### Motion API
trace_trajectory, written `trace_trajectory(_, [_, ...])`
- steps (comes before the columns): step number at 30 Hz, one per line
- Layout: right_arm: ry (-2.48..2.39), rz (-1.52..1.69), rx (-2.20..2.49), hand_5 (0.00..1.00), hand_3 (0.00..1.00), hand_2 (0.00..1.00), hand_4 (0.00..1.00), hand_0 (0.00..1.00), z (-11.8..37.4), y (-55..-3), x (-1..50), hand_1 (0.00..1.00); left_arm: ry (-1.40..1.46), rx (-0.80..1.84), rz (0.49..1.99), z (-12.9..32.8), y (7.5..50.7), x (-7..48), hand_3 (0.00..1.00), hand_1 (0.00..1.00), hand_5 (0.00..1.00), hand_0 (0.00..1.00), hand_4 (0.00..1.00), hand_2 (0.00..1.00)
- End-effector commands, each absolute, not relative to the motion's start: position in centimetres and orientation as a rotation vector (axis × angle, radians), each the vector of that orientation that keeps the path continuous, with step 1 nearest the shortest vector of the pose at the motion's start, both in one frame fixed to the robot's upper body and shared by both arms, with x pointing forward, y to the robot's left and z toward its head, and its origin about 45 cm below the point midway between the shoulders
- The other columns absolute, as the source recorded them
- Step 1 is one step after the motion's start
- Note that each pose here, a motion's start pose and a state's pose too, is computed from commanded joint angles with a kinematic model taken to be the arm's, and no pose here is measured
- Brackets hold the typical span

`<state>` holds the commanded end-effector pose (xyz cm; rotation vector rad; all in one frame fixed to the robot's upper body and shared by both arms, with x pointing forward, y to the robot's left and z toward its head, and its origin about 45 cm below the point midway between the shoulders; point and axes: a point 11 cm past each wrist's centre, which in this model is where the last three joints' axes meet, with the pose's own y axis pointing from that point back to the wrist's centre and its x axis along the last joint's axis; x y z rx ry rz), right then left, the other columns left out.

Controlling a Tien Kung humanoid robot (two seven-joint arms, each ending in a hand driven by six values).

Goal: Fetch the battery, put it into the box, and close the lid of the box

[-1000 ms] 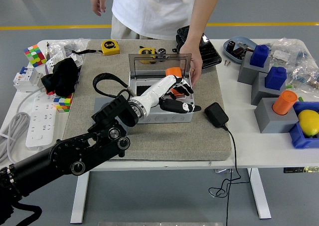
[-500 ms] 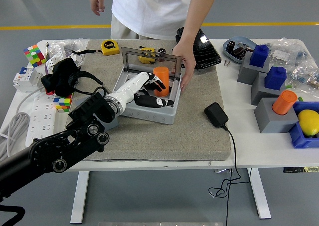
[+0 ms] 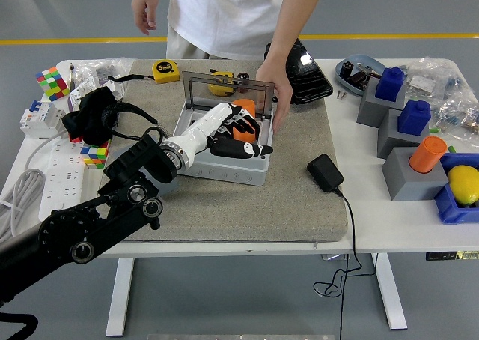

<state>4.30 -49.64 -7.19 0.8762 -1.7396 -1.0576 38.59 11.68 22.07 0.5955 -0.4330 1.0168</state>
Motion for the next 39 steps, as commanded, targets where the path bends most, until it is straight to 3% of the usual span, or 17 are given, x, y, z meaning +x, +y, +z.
trace_trajectory(10, [-1.741, -1.057, 0.878, 0.519, 0.567, 0.665, 0.986, 0.623, -7.2, -49.7, 4.4, 0.642, -0.462, 0.511, 1.054, 23.7, 10.9, 39.3, 0.581, 0.642, 0.387, 0.429, 0.998, 0.595])
trace_trajectory(11, [-1.740, -1.057, 0.878, 0.518, 0.568, 0.665, 0.986, 0.623, -7.2, -49.7, 4.4, 0.642, -0.463, 0.510, 1.056, 23.8, 10.8, 39.5, 0.619, 0.725, 0.389, 0.533, 0.998, 0.662])
trace_trajectory(16, [-1.742, -1.055, 0.879, 0.518, 0.568, 0.665, 0.986, 0.623, -7.1, -49.7, 4.5, 0.642, -0.475, 0.522, 1.053, 23.8, 10.4, 39.9, 0.619, 0.725, 0.389, 0.533, 0.998, 0.662])
trace_trajectory(17, [-1.741, -1.056, 0.879, 0.518, 0.567, 0.665, 0.986, 0.623, -7.1, -49.7, 4.5, 0.642, -0.476, 0.522, 1.053, 23.8, 10.4, 40.0, 0.703, 0.788, 0.395, 0.649, 0.998, 0.731])
trace_trajectory(39, [-1.743, -1.056, 0.887, 0.517, 0.568, 0.665, 0.985, 0.623, -7.1, -49.6, 4.6, 0.642, -0.531, 0.573, 1.078, 22.6, 10.8, 41.0, 0.714, 0.794, 0.401, 0.667, 0.998, 0.736])
